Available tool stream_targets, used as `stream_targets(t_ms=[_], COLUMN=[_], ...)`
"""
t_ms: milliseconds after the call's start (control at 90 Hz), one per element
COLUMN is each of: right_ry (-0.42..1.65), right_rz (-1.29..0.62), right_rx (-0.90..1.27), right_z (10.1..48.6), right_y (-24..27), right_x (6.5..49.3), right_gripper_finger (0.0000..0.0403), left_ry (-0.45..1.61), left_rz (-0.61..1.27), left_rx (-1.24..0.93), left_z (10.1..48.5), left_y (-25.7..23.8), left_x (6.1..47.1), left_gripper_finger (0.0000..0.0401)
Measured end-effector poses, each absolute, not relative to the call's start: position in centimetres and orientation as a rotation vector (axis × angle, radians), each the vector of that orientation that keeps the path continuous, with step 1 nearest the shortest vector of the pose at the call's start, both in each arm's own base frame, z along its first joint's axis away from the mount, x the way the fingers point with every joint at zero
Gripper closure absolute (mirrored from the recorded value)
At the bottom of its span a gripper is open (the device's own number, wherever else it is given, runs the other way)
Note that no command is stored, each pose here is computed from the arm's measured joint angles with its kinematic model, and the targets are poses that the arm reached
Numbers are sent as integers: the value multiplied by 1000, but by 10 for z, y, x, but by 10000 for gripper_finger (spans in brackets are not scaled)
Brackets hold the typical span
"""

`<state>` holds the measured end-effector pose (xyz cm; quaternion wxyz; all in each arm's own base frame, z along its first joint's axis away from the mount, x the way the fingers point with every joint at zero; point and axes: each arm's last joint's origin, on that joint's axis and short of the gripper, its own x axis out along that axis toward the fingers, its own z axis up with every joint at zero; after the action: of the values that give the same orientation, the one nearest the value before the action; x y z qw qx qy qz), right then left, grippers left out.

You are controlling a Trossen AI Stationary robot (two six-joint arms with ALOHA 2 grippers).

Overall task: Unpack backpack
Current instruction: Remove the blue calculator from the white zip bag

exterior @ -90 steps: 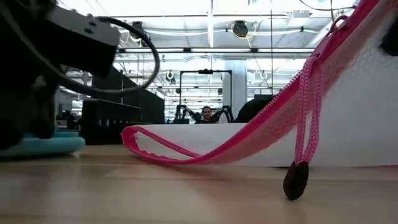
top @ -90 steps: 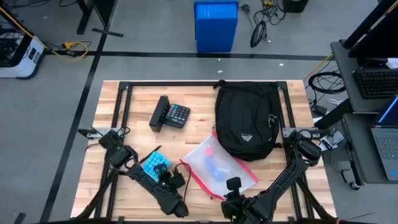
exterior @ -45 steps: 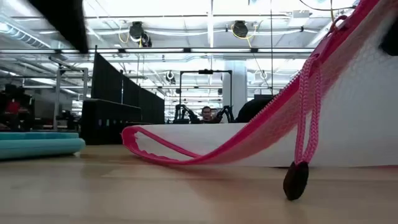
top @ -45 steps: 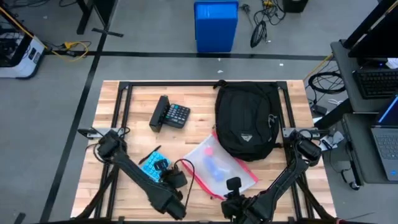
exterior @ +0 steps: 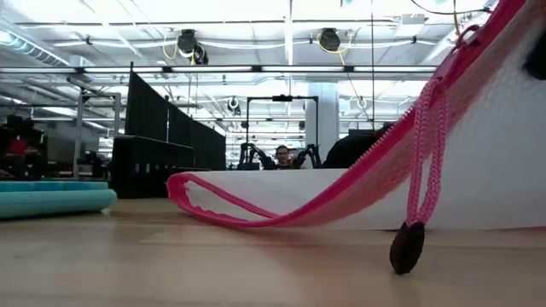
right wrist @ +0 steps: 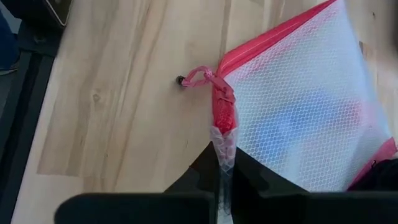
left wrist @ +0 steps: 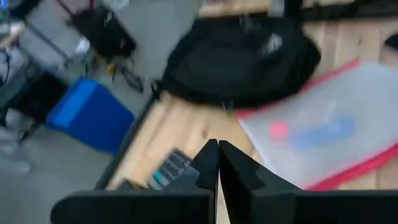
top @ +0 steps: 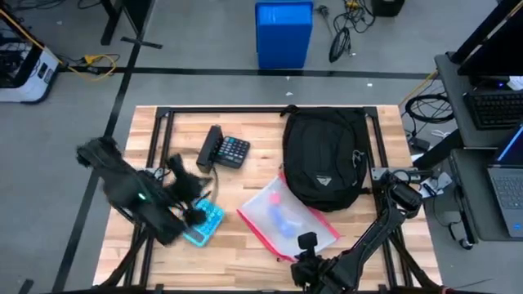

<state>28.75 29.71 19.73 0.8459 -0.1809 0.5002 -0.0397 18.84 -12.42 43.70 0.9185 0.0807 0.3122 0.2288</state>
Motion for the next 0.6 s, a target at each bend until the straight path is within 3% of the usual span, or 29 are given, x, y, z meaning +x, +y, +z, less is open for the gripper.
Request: stream_targets(t_ms=[167, 289, 444, 600], right_ry=[1059, 1060, 1061, 1068], right_rz=[-84, -83, -83, -80], right_rx=[-383, -383, -382, -371], right_z=[197, 197, 197, 197], right_y=[297, 297, 297, 297], right_x=[287, 287, 287, 287], right_gripper_finger=[403, 403, 403, 403], left_ry=[524, 530, 599, 539], left_rz=[344, 167, -89, -31], left_rx=[10, -91, -34, 170], left_z=[470, 472, 442, 399], left_y=[-96, -102, -132, -152], left_x=[153, 154, 180, 205], left_gripper_finger=[401, 401, 401, 401])
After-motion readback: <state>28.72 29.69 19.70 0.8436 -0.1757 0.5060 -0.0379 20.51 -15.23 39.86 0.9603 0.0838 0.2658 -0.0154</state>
